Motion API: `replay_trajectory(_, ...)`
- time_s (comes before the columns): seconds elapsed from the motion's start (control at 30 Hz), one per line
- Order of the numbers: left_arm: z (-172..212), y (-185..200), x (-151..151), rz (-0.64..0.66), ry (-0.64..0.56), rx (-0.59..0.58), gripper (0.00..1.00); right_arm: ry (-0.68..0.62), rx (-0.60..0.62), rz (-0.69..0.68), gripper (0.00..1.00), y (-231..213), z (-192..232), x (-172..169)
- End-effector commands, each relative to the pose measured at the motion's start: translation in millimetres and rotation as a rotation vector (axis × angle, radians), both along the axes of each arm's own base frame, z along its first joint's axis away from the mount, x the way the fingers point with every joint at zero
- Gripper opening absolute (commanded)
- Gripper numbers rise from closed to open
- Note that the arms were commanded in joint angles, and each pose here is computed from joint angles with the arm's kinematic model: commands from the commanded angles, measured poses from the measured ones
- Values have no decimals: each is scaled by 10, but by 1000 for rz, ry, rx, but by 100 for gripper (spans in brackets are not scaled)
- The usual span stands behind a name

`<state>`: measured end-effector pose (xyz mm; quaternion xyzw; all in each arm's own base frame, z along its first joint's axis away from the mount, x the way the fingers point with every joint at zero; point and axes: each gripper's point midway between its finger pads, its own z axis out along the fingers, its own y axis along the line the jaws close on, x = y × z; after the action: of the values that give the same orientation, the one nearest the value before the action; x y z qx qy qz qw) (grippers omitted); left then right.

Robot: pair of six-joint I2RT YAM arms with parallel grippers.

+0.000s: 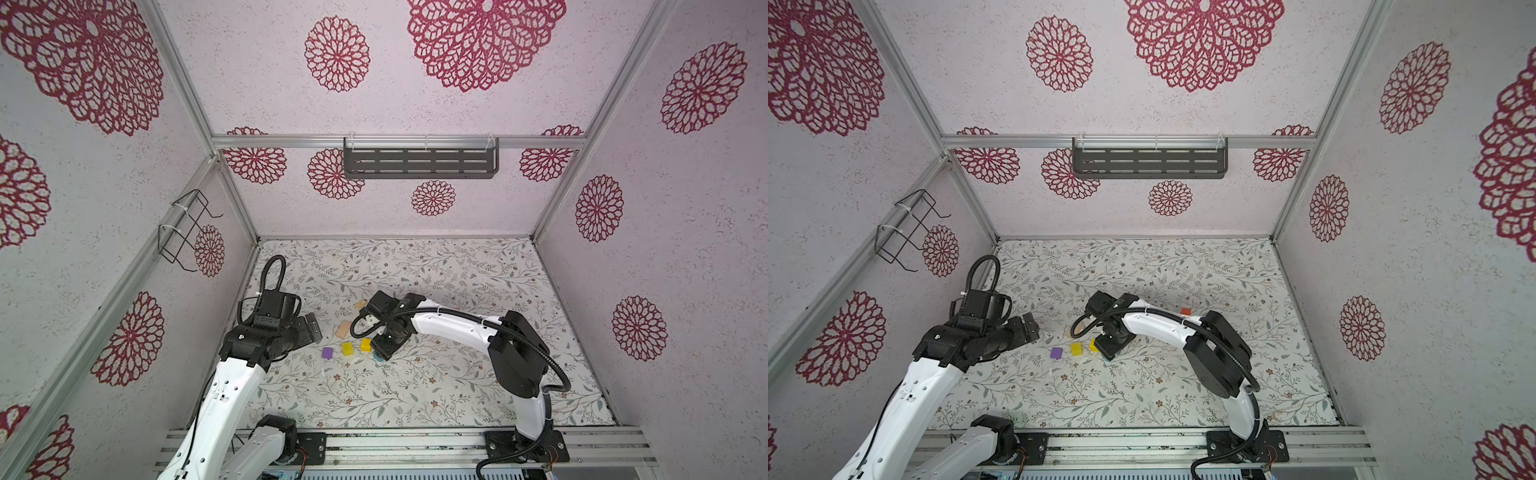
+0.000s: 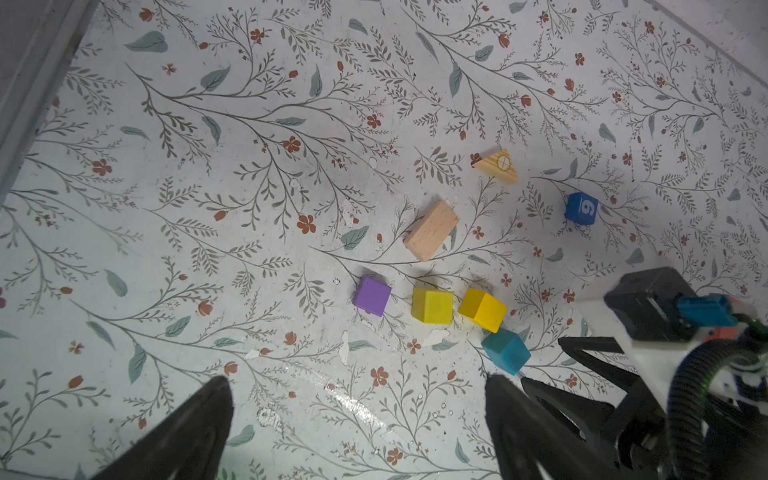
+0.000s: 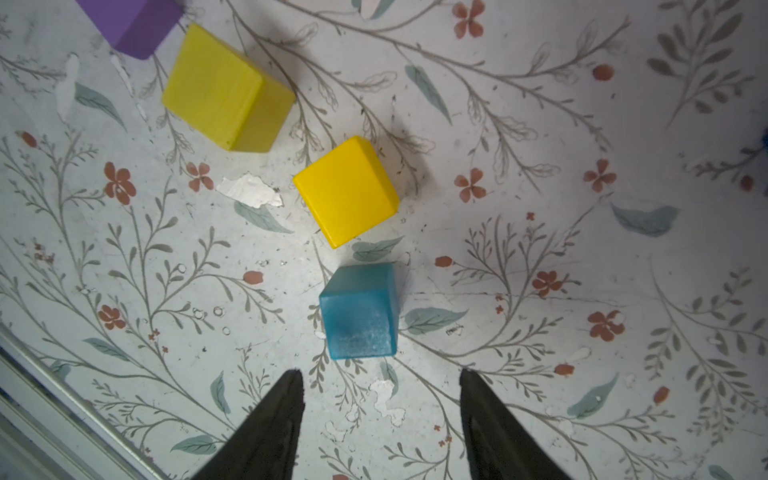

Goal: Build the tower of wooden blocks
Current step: 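Raise the right gripper and move it toward the teal cube, then lower the right gripper and grasp the teal cube, then lift the teal cube and carry it above the stack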

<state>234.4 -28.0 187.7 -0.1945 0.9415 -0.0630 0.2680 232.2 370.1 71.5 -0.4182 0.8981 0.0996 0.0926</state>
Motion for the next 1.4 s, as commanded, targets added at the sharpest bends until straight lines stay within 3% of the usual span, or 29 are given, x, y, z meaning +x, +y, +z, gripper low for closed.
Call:
replay_trajectory(0.0, 16, -12, 34, -10, -20, -23, 97, -18, -35, 20, 64, -13, -1, -2)
replay_trajectory(0.53, -14, -9, 43, -9, -14, -37, 97, -24, -45, 43, 63, 101, -93, -28)
replay_trajectory(1.37, -15, -10, 76, -12, -23, -61, 97, -57, -46, -44, 36, 95, 24, 80)
